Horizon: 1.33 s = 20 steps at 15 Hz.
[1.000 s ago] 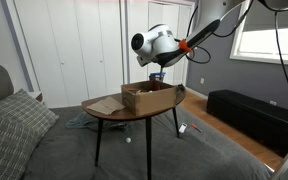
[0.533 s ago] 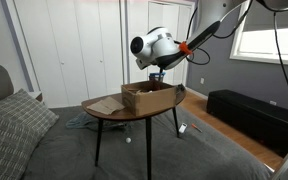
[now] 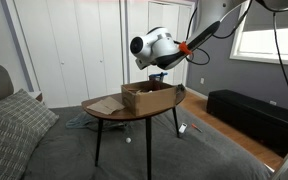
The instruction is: Remove the marker from the box and put it inside the container
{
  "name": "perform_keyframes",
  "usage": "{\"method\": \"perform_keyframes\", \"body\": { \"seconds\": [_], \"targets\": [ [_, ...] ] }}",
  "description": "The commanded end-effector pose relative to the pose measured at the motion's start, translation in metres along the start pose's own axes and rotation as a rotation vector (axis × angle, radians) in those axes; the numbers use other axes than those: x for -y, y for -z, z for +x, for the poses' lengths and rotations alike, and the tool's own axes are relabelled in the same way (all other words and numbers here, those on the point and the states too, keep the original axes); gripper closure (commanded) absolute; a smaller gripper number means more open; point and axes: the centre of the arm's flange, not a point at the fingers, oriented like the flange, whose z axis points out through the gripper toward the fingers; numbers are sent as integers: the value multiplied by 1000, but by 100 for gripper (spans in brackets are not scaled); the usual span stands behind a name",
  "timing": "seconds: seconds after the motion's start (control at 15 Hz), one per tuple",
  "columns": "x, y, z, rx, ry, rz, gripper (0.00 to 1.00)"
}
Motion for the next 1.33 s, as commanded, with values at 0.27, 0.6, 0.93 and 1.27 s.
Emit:
{"method": "perform_keyframes", "body": {
  "seconds": [0.27, 0.6, 0.93, 1.27],
  "targets": [
    [-9, 19, -62, -92, -111, 61, 0],
    [-1, 25, -114, -220, -108, 276, 0],
    [-1, 30, -154, -433, -226, 407, 0],
    [5, 45, -167, -636, -369, 505, 0]
  ]
}}
